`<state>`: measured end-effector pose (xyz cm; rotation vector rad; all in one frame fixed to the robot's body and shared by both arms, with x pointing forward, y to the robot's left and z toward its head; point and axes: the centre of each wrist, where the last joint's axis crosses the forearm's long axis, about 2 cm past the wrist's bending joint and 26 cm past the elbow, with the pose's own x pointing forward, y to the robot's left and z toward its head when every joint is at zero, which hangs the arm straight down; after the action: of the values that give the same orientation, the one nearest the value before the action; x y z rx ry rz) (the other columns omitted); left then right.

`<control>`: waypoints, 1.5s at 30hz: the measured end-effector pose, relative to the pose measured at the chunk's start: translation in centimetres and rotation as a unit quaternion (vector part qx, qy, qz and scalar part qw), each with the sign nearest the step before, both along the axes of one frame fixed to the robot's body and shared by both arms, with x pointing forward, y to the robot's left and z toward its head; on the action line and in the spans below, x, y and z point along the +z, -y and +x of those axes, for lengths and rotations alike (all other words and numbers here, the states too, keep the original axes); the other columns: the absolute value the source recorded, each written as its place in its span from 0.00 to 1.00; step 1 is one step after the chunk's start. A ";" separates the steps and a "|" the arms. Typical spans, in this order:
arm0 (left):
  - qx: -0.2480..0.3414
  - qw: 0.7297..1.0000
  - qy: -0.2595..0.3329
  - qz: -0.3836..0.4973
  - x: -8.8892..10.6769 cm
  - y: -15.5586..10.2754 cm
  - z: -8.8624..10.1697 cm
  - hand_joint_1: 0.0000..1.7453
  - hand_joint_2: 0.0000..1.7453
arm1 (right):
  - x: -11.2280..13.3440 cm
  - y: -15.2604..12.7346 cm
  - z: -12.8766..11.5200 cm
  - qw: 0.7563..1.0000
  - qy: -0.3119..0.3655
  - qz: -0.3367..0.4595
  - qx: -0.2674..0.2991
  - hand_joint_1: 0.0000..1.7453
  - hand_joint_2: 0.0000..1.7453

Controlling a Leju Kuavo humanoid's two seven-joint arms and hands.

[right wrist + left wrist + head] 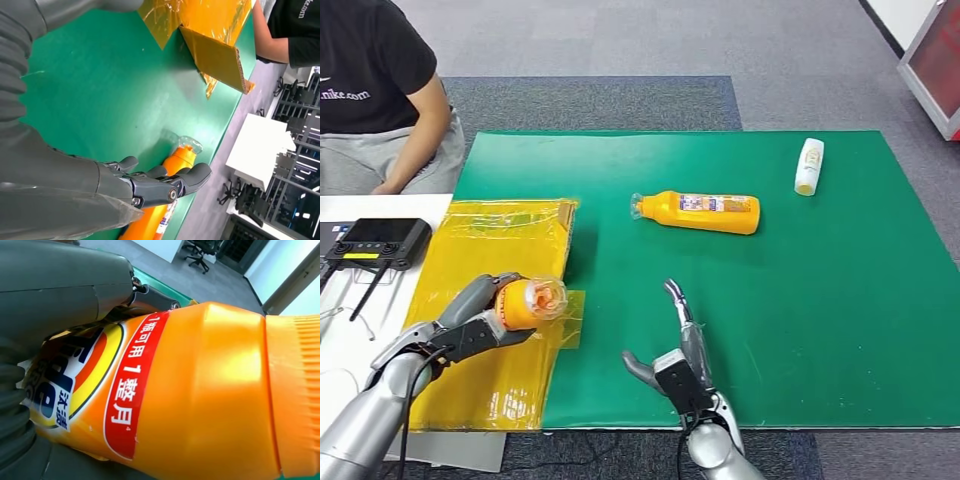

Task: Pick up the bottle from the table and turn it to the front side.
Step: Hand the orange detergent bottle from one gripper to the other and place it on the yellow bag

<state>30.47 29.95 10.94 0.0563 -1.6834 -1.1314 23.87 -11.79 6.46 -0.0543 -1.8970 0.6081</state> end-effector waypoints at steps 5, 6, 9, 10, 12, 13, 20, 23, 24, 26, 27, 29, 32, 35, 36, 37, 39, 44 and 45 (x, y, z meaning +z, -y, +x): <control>-0.002 1.000 -0.005 0.007 -0.4 0.9 0.9 1.00 1.00 | -0.1 -0.2 0.2 1.000 -0.010 -0.004 0.000 0.00 1.00; -0.002 1.000 -0.007 0.008 -0.5 1.1 1.1 1.00 1.00 | -0.1 -0.2 0.2 1.000 -0.013 -0.005 0.001 0.00 1.00; 0.005 1.000 -0.011 0.005 -0.8 1.9 1.7 1.00 1.00 | -0.3 -0.2 0.2 1.000 -0.019 -0.007 0.001 0.00 1.00; 0.008 1.000 -0.011 0.004 -0.9 2.1 1.8 1.00 1.00 | -0.4 -0.2 0.2 1.000 -0.021 -0.008 0.001 0.00 1.00; 0.017 1.000 -0.009 0.001 -1.0 2.8 2.2 1.00 1.00 | -0.5 -0.2 0.2 1.000 -0.024 -0.009 0.001 0.00 1.00; 0.021 1.000 -0.007 0.000 -1.1 3.1 2.4 1.00 1.00 | -0.5 -0.2 0.2 1.000 -0.025 -0.010 0.002 0.00 1.00; 0.032 0.999 -0.019 -0.020 -1.2 5.5 3.7 1.00 1.00 | -0.8 -0.2 0.5 1.000 -0.029 -0.011 0.007 0.00 1.00; 0.030 0.999 -0.026 -0.028 -1.2 6.3 4.2 0.97 1.00 | -0.8 -0.1 0.8 0.999 -0.027 -0.014 0.010 0.00 1.00; 0.028 0.999 -0.028 -0.030 -1.2 6.5 4.4 0.95 1.00 | -0.8 -0.1 0.9 0.999 -0.027 -0.015 0.011 0.00 1.00; 0.023 0.999 -0.031 -0.032 -1.3 6.9 4.6 0.89 1.00 | -0.8 -0.2 1.0 0.999 -0.027 -0.017 0.015 0.00 1.00; 0.020 0.999 -0.032 -0.033 -1.4 7.0 4.7 0.90 1.00 | -0.8 -0.2 1.1 0.999 -0.027 -0.018 0.016 0.00 1.00; 0.013 0.999 -0.036 -0.032 -1.5 7.3 4.8 0.91 1.00 | -0.8 -0.3 1.2 0.999 -0.027 -0.020 0.019 0.00 1.00; -0.001 0.999 -0.046 -0.024 -1.6 7.6 4.9 0.58 1.00 | -0.9 -0.6 1.2 0.999 -0.027 -0.022 0.024 0.00 1.00; -0.012 0.999 -0.052 -0.009 -1.8 7.7 5.0 0.07 1.00 | -0.9 -0.7 1.2 0.999 -0.027 -0.026 0.027 0.00 1.00; -0.014 0.998 -0.054 -0.002 -1.9 7.8 5.0 0.05 1.00 | -0.9 -0.8 1.3 0.999 -0.027 -0.027 0.028 0.00 1.00; -0.017 0.998 -0.057 0.006 -2.0 7.9 5.0 0.04 1.00 | -0.9 -0.8 1.3 0.999 -0.028 -0.028 0.028 0.00 1.00; -0.020 0.998 -0.064 0.021 -2.4 8.0 4.8 0.01 1.00 | -1.0 -0.9 1.3 0.999 -0.029 -0.030 0.029 0.00 1.00; -0.022 0.995 -0.088 0.043 -3.9 8.1 3.8 0.00 1.00 | -1.3 -0.9 1.1 0.998 -0.035 -0.035 0.026 0.00 1.00; -0.021 0.995 -0.091 0.045 -4.2 8.1 3.6 0.00 1.00 | -1.4 -0.9 1.1 0.998 -0.036 -0.036 0.026 0.00 1.00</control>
<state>34.03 21.87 6.74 -0.0246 -1.4771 -1.2064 24.94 -10.93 5.11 -0.0285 -1.8112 0.7050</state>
